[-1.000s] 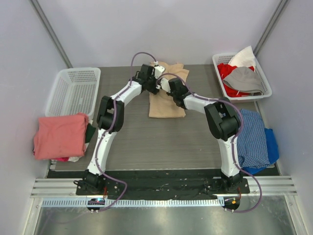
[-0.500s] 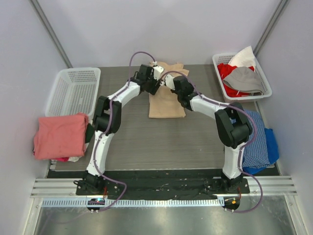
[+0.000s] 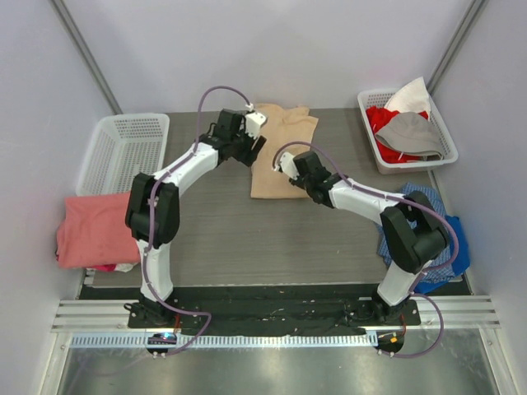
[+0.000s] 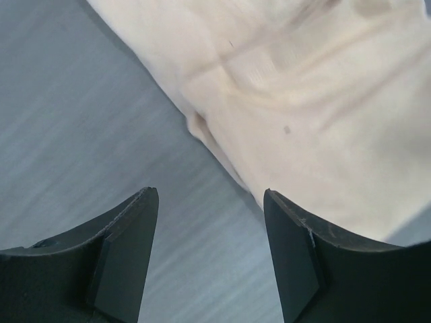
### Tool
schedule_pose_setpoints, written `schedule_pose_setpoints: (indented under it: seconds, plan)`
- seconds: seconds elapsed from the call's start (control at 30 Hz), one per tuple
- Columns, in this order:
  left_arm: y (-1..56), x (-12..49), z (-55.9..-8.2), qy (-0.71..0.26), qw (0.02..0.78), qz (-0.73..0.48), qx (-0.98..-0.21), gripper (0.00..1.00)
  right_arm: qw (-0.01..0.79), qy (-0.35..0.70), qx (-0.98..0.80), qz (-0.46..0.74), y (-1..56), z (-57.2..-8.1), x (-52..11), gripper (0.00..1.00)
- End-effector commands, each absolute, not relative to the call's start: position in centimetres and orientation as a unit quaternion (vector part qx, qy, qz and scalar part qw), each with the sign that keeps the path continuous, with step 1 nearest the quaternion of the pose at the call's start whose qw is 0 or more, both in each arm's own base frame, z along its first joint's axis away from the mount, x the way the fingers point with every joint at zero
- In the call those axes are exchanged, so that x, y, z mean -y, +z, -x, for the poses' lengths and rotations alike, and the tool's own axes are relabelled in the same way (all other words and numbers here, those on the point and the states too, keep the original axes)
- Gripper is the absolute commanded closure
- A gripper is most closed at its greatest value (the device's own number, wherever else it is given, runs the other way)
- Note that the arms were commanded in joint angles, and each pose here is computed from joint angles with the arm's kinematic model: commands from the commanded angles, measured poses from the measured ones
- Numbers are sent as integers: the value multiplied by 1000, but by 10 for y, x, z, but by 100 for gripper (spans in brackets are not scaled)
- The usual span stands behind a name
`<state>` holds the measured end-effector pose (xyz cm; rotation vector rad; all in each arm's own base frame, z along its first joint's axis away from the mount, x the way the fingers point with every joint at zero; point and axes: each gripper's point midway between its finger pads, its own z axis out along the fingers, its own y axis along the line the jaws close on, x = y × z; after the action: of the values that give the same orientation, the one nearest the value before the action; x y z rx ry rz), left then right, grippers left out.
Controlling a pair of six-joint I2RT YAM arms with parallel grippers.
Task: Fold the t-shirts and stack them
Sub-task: Grab one side of the 2/3 rectangular tshirt with both arms
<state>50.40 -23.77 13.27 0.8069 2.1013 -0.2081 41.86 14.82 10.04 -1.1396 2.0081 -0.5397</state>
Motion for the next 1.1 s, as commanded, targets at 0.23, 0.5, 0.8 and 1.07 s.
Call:
schedule_pose_setpoints:
  seconds: [0.23,0.5,0.8,1.07]
  plan:
    - [85,251,-423,-183,319,-346,-863,33,363,-154,-783,481,82,-379,-187,57]
    - [72,264,-422,-196,305,-350,-864,33,350,-163,-781,491,69,-379,-185,58]
    - [52,269,-420,-196,287,-355,-868,34,344,-168,-775,503,58,-379,-184,59]
    - [38,269,-418,-197,275,-355,-871,37,340,-172,-773,508,51,-382,-184,60]
